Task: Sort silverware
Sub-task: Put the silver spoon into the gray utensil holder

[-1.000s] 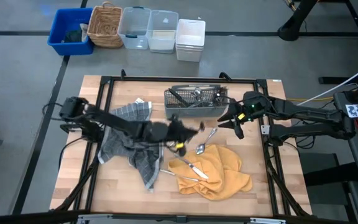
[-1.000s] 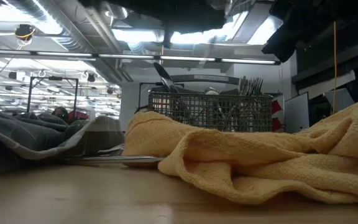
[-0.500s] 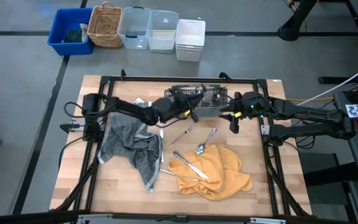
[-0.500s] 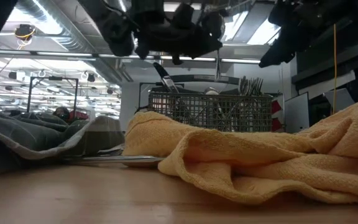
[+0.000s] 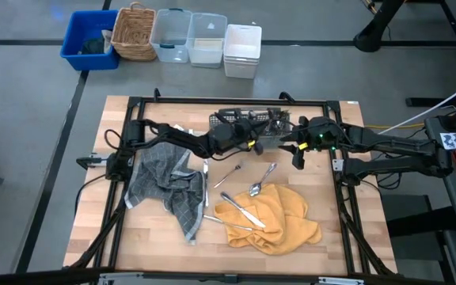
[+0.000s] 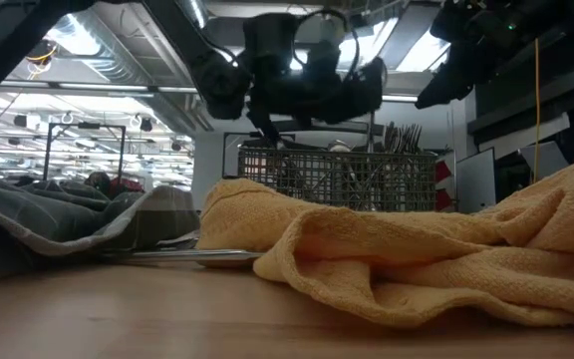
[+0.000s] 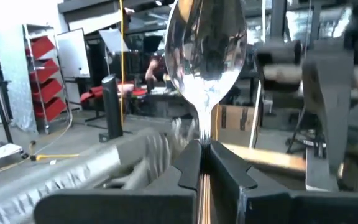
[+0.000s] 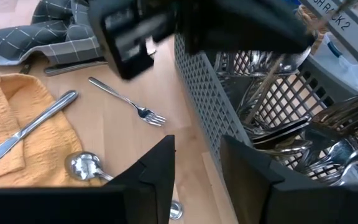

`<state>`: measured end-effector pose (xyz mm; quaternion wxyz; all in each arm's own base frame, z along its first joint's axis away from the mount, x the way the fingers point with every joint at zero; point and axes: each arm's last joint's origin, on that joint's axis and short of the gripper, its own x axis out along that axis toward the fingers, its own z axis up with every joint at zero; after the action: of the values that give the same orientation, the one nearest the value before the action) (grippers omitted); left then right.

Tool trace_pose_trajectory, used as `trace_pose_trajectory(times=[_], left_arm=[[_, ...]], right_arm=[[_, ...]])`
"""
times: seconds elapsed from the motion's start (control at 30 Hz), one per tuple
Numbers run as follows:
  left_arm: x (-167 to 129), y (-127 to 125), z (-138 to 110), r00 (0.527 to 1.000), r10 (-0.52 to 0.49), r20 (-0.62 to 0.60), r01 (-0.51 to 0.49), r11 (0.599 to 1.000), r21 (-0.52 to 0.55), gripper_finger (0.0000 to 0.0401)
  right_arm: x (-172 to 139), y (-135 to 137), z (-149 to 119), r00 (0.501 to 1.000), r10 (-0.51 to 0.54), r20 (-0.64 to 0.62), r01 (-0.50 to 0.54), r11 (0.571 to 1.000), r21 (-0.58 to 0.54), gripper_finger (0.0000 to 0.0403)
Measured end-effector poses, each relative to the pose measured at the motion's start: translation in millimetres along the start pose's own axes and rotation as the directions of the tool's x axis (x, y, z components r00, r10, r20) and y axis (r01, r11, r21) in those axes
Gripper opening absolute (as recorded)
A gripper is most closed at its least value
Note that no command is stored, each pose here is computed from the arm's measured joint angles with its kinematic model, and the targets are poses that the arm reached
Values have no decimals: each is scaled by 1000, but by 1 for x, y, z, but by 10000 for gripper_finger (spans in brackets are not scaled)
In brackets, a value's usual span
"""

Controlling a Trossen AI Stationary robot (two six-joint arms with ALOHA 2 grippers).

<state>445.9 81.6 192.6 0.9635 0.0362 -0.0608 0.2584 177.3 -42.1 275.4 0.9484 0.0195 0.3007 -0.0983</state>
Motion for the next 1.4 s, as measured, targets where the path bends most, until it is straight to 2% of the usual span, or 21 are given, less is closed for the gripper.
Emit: trace_pose_trajectory(times=[0.33,0.57,0.77,0.9,1.03,1.27,1.4], left_arm=[[-1,-3,-22,990,-12,-142,22,998,63,20],[-3,-6,-29,979,-10,-206,29,996,88,65],[-5,-11,-28,978,-12,-208,32,995,93,109],[-8,-18,-26,979,-27,-201,46,995,88,124],[-11,-25,-14,984,-47,-174,61,995,75,127],[-20,-35,21,990,-80,-112,86,995,46,127],[-26,-39,46,993,-96,-71,96,995,-12,127]], right_arm=[[0,0,0,1000,0,-1,0,1000,0,128],[0,0,0,1000,0,-1,0,1000,0,128],[0,0,0,1000,0,-1,0,1000,0,128],[0,0,0,1000,0,-2,0,1000,-2,128],[0,0,-1,1000,5,-14,-6,998,-60,128],[9,4,-2,990,131,-42,-136,980,-142,128],[24,4,-5,982,156,-104,-171,973,-156,128]])
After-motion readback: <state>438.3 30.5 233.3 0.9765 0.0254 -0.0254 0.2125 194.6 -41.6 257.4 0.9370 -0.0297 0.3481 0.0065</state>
